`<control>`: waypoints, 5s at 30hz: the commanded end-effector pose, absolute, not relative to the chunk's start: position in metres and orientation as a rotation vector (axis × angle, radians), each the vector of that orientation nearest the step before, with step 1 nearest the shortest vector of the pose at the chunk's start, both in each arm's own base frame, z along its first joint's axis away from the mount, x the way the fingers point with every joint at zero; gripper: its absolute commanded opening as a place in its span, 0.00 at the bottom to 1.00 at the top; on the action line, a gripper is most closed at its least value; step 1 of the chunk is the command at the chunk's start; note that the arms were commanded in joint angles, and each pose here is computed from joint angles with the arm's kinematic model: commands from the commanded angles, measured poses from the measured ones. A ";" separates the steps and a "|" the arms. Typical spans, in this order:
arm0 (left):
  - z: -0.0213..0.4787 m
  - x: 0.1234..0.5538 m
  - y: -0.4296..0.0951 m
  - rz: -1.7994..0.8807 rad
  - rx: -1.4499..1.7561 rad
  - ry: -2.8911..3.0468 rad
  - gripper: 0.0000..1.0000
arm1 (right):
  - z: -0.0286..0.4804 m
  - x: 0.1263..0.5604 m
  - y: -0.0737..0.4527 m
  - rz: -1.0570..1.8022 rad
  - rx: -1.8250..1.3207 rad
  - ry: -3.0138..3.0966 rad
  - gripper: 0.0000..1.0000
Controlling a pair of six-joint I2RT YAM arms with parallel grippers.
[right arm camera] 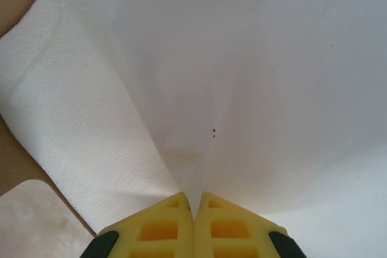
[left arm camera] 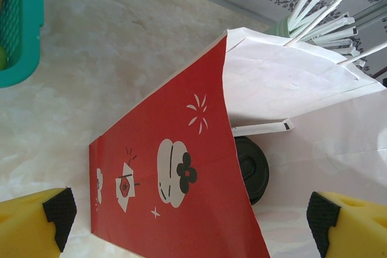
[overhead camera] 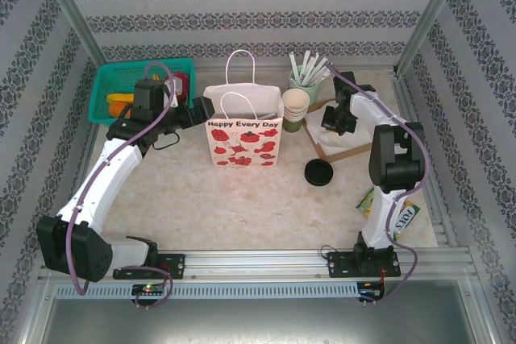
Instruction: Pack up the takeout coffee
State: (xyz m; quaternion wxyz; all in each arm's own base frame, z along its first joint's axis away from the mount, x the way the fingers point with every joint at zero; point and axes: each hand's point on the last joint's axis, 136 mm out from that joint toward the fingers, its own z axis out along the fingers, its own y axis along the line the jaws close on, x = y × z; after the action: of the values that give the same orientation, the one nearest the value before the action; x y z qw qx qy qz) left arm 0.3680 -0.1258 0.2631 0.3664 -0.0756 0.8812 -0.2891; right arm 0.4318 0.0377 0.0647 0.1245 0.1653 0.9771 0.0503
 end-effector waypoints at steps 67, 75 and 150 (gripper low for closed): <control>0.273 0.370 -0.141 -0.819 -0.110 2.250 1.00 | 0.234 0.422 -0.064 -0.431 0.400 2.409 0.00; 0.271 0.370 -0.141 -0.818 -0.110 2.253 1.00 | 0.178 0.425 -0.019 -0.182 0.319 2.574 0.10; 0.434 0.290 -0.187 -0.848 0.763 1.590 1.00 | 0.407 0.354 0.071 0.576 -0.216 1.829 0.00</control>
State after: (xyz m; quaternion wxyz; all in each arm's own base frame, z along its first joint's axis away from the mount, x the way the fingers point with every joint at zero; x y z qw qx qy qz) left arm 0.3059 -0.1616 0.4077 0.5372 0.2115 0.7450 -0.3342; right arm 0.3726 0.0439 0.3731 0.5448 -0.0275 0.8069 0.2266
